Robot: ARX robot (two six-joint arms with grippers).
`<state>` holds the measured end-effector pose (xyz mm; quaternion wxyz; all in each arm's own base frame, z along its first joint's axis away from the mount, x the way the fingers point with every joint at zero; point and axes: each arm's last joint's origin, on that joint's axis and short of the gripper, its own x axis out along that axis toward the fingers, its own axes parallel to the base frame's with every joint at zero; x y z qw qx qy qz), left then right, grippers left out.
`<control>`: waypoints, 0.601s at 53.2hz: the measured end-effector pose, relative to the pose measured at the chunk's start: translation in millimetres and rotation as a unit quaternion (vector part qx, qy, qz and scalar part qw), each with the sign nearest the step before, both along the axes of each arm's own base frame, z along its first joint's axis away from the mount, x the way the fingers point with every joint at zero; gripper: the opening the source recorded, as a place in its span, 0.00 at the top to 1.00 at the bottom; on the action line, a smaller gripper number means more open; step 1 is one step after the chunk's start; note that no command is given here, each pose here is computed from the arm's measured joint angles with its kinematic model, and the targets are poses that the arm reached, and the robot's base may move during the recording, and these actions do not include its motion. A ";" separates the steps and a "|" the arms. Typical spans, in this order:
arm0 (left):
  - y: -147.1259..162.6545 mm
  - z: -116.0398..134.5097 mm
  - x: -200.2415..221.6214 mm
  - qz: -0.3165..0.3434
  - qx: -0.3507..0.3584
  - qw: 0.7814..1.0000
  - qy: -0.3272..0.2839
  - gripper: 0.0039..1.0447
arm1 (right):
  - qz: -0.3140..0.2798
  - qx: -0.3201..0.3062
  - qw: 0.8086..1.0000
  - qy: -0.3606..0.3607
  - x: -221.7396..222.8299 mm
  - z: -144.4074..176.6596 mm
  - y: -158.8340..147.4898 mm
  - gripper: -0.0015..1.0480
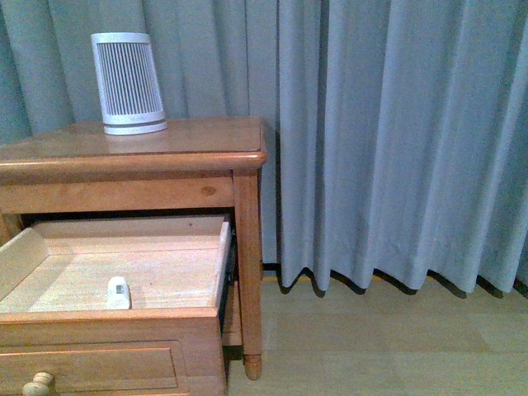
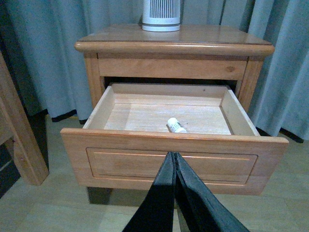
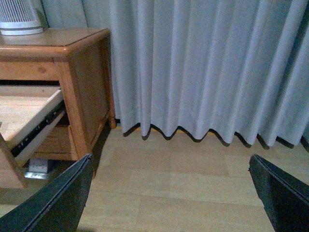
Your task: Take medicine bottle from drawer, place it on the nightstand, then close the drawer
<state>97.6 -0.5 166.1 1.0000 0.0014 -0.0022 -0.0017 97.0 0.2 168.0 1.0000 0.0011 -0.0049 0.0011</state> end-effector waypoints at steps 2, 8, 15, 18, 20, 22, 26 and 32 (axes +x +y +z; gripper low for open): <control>0.0 0.0 0.0 0.000 0.000 1.000 0.000 0.97 | 0.000 0.000 1.000 0.000 0.0 0.1 0.0 0.07; 0.0 0.0 0.0 0.000 0.000 1.000 0.000 0.89 | 0.000 0.000 1.000 0.000 0.0 0.1 0.0 0.07; 0.0 0.0 0.0 0.000 0.000 1.000 0.000 0.67 | 0.000 0.000 1.000 0.000 0.0 0.1 0.0 0.07; -0.1 0.0 0.0 -0.002 0.000 1.000 0.000 0.59 | -0.002 0.000 1.000 0.000 0.0 0.1 -0.1 0.07; -0.1 0.0 0.0 -0.002 0.000 1.000 0.000 0.52 | -0.002 0.000 1.000 0.000 0.0 0.0 -0.1 0.07; -0.1 -0.1 0.0 -0.002 0.000 1.000 0.000 0.42 | -0.002 0.000 1.000 0.000 0.0 0.1 -0.1 0.07; -0.1 -0.1 0.0 -0.002 0.000 1.000 0.000 0.28 | -0.002 0.000 1.000 0.000 0.0 0.1 -0.1 0.07; -0.1 -0.1 0.0 -0.002 0.000 1.000 0.000 0.06 | -0.002 0.000 1.000 0.000 0.0 0.1 -0.1 0.07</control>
